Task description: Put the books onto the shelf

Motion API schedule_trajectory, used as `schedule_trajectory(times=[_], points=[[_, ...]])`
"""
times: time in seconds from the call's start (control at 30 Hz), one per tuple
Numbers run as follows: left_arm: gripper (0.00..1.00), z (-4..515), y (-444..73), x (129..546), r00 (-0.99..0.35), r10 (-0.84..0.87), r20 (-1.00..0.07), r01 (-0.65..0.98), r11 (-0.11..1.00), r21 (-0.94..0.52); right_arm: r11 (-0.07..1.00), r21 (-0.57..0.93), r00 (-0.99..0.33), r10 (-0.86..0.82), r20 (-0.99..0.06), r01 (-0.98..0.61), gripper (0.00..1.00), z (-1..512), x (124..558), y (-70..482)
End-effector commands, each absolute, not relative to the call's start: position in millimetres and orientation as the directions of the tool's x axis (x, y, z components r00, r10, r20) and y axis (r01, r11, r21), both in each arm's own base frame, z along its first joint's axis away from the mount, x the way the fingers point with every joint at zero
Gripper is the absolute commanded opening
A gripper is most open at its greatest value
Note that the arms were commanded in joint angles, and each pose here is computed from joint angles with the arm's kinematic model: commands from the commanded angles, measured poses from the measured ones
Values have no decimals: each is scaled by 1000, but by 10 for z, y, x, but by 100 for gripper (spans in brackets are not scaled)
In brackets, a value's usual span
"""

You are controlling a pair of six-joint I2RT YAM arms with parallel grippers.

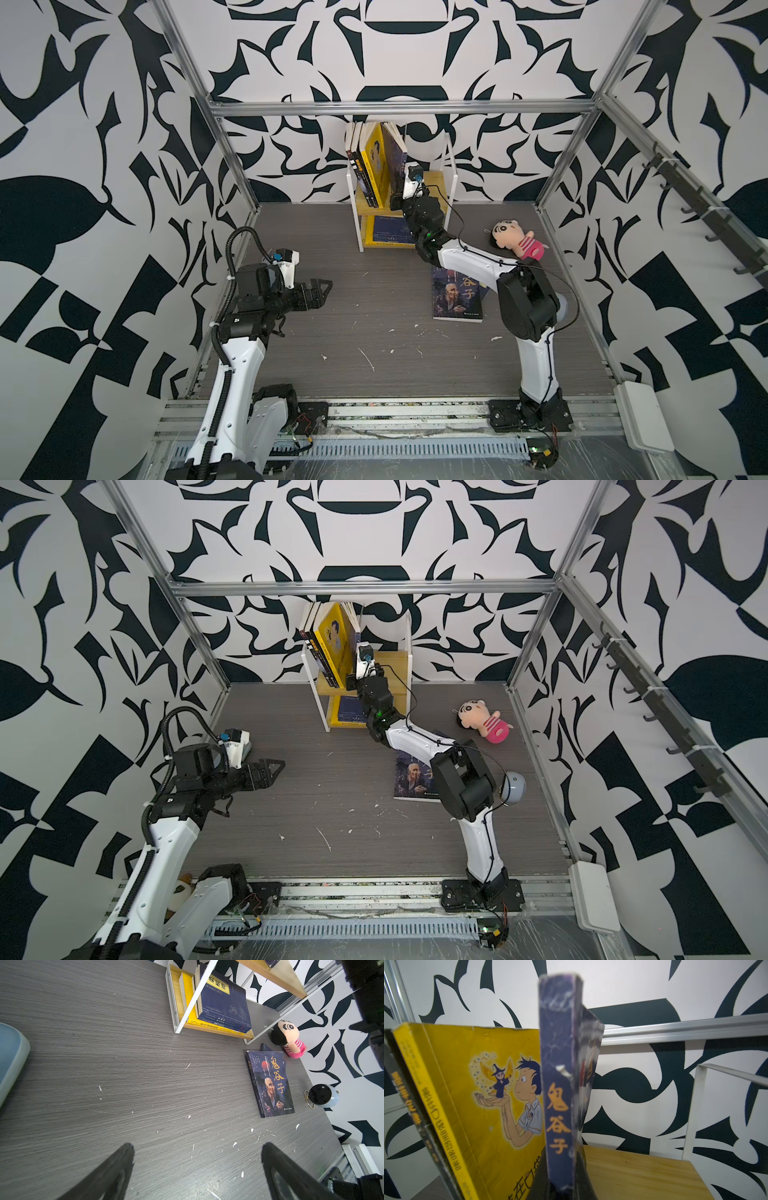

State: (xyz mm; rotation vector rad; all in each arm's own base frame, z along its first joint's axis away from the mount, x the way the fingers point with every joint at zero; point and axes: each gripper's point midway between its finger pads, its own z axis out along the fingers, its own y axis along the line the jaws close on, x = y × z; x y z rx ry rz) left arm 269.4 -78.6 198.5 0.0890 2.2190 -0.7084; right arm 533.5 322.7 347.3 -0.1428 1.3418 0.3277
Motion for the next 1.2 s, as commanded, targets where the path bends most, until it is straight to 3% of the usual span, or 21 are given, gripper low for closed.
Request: schedule_trajectory(times=[0.0,0.6,0.93,1.17], points=[[100,2050,-804,2666,-678,-152,-719,298,838,-458,910,138,221,239,-946,-391,0,3778,5212,3338],[99,2023,-781,2673,-683,-159,-713,281,844,-457,863,126,164,233,-958,-490,0,3685,5206,3622],[99,2023,-784,2681,-684,-163,-711,278,842,-461,867,105,166,210,-963,-488,9,3625,5246,3648],[100,2018,-773,2686,-687,-164,-708,272,845,-460,868,78,169,183,-968,-490,22,3591,5248,3666]])
